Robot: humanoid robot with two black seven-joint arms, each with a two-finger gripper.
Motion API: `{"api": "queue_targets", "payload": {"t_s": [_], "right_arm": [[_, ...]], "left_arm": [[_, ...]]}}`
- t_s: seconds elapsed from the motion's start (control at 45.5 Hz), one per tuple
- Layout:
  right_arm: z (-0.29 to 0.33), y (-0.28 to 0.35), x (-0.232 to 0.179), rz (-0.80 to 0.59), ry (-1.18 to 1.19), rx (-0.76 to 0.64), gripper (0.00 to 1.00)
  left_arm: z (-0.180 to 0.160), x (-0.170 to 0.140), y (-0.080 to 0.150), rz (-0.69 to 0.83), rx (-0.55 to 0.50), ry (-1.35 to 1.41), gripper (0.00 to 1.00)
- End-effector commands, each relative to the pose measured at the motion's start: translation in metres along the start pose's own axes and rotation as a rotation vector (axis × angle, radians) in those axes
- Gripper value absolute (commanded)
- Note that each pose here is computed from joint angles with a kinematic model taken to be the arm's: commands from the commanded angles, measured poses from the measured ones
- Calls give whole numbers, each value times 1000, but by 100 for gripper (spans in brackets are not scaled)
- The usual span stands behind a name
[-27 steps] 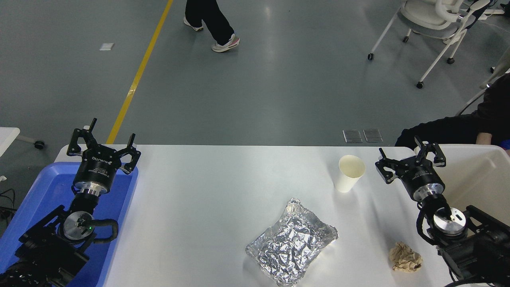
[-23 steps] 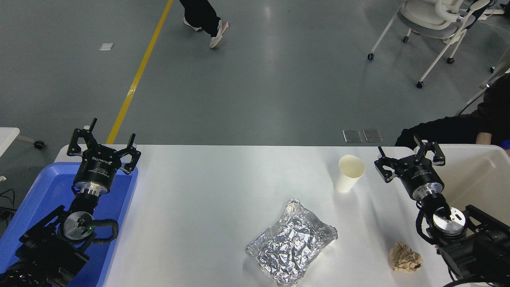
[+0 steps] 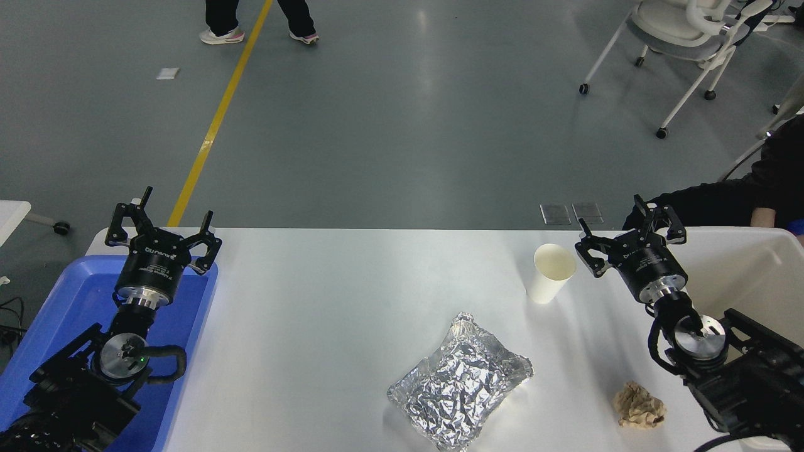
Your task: Pick up paper cup place in dustbin
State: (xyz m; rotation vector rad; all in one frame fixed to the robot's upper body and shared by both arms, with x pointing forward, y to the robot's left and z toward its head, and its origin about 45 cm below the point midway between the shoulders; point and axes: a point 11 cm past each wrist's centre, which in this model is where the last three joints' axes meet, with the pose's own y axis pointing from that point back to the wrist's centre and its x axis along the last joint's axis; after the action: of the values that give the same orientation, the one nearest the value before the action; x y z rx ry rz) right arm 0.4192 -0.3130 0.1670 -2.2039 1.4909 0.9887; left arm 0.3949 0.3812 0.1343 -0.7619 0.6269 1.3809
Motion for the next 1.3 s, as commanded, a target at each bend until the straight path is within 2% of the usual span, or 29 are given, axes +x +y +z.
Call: {"api": "queue_targets", "payload": {"t_s": [0.0, 0.132, 0.264, 0.44, 0.835, 0.967, 1.275], "right_arm": [[-25, -15, -59, -183, 579, -315, 100], [-38, -9, -57, -166, 842, -540, 100], [-52, -7, -68, -173, 1013, -682, 100], [-57, -6, -114, -312, 1201, -852, 100], [-57, 34, -203, -475, 1486, -1257, 100], [-62, 40, -219, -469, 1546, -1329, 100], [-75, 66, -271, -412, 1604, -1339, 100]], "left_arm": [[0, -1, 0, -2, 2, -1, 100], [0, 0, 0, 0, 2, -1, 100], [0, 0, 0, 0, 0, -1, 100], [0, 0, 0, 1, 0, -2, 100], [0, 0, 0, 0, -1, -1, 100], [0, 0, 0, 1, 0, -1, 100], [0, 0, 0, 1, 0, -1, 100]]}}
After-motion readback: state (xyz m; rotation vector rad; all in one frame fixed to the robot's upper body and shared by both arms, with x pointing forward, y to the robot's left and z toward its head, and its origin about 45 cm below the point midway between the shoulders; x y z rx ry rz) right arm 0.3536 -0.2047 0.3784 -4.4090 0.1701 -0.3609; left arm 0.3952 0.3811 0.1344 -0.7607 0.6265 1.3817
